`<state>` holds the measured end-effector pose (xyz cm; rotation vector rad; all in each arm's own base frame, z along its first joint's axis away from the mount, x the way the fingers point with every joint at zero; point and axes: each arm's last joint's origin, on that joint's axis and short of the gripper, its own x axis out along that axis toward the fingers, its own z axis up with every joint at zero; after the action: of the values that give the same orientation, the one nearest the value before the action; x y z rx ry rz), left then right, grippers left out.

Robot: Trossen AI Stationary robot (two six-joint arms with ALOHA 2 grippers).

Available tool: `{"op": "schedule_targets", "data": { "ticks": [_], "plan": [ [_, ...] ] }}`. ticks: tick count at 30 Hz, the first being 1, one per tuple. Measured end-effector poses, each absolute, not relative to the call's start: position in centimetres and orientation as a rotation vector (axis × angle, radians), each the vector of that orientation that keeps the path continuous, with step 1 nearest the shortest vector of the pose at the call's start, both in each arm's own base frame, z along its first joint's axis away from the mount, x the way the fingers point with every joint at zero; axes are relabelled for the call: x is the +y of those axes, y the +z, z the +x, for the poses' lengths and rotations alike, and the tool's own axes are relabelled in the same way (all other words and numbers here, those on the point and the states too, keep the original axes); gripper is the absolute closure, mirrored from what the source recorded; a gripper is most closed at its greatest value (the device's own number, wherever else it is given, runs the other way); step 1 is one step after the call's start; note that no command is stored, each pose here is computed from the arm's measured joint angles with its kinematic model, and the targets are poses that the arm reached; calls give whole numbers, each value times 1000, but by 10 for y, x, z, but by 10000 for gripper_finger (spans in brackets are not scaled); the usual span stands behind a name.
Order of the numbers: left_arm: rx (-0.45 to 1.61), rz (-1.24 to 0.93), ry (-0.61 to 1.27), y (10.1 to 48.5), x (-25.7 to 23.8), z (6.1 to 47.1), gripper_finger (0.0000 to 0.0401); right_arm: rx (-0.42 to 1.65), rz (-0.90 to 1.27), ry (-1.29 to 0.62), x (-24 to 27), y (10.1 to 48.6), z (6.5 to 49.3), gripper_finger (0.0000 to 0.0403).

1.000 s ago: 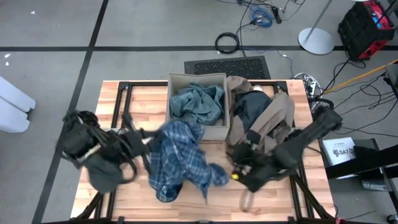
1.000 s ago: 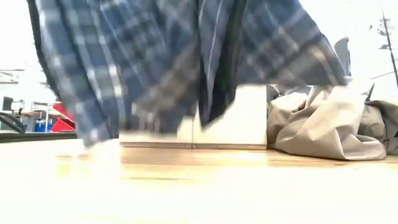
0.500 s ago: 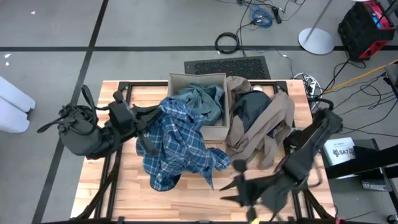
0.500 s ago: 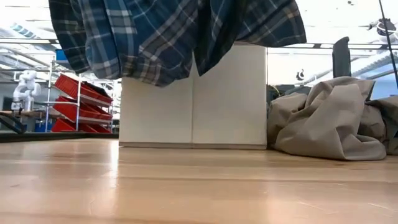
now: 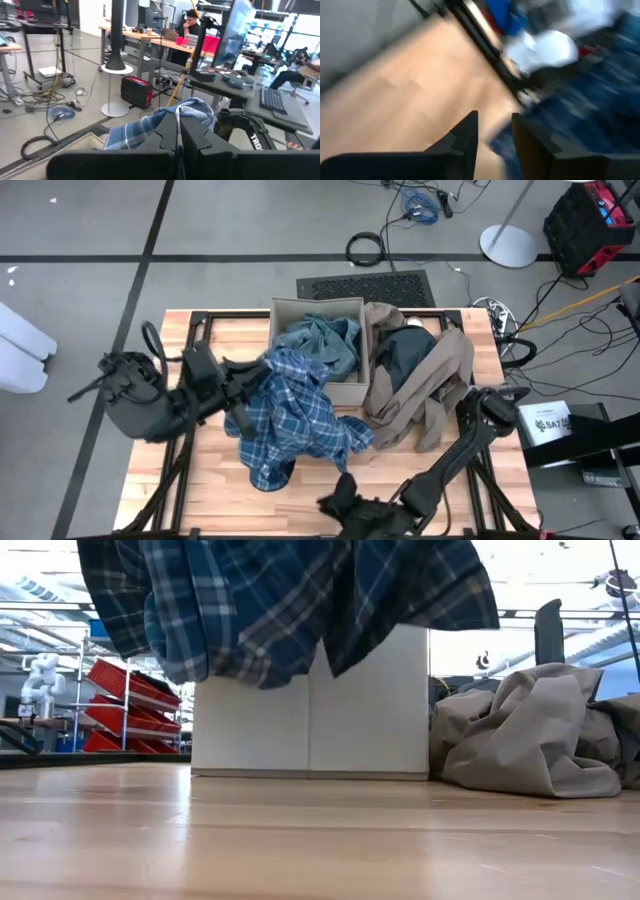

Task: Sort clothes
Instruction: Put the blue polo shirt into the laundry organizer

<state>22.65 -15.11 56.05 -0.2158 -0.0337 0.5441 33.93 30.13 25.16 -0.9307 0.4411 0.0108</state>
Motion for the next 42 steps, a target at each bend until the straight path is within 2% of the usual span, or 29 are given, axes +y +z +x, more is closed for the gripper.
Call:
{"op": "schedule_targets", "data": {
  "ticks": [4, 7, 10, 16, 22, 28, 30, 32, 34, 37, 38, 42],
  "plan": [
    [-39, -256, 531, 556, -159, 231, 395, 459, -1012, -156, 298, 248, 341, 260],
    [-43, -279, 522, 556, -160, 232, 395, 447, -905, -185, 297, 248, 341, 224],
    [-38, -277, 505, 555, -162, 233, 395, 467, -911, -181, 297, 242, 342, 186],
    [-32, -271, 490, 555, -162, 233, 395, 574, -1203, -183, 295, 200, 356, 127],
    [-23, -278, 443, 555, -163, 234, 395, 728, -1549, -458, 278, 158, 373, 111],
    [-21, -280, 433, 555, -163, 234, 395, 810, -1631, -517, 261, 136, 386, 115],
    [-18, -280, 421, 555, -163, 234, 395, 817, -1626, -572, 256, 137, 389, 124],
    [-12, -277, 410, 554, -164, 235, 395, 811, -1599, -623, 252, 141, 391, 153],
    [-8, -269, 408, 553, -165, 235, 395, 798, -1571, -633, 252, 145, 391, 212],
    [2, -256, 407, 552, -165, 236, 395, 760, -1537, -627, 262, 159, 388, 345],
    [6, -251, 406, 551, -165, 236, 395, 746, -1528, -619, 266, 165, 386, 372],
    [33, -220, 410, 548, -165, 235, 395, 654, -1440, -666, 290, 204, 377, 395]
  ]
}}
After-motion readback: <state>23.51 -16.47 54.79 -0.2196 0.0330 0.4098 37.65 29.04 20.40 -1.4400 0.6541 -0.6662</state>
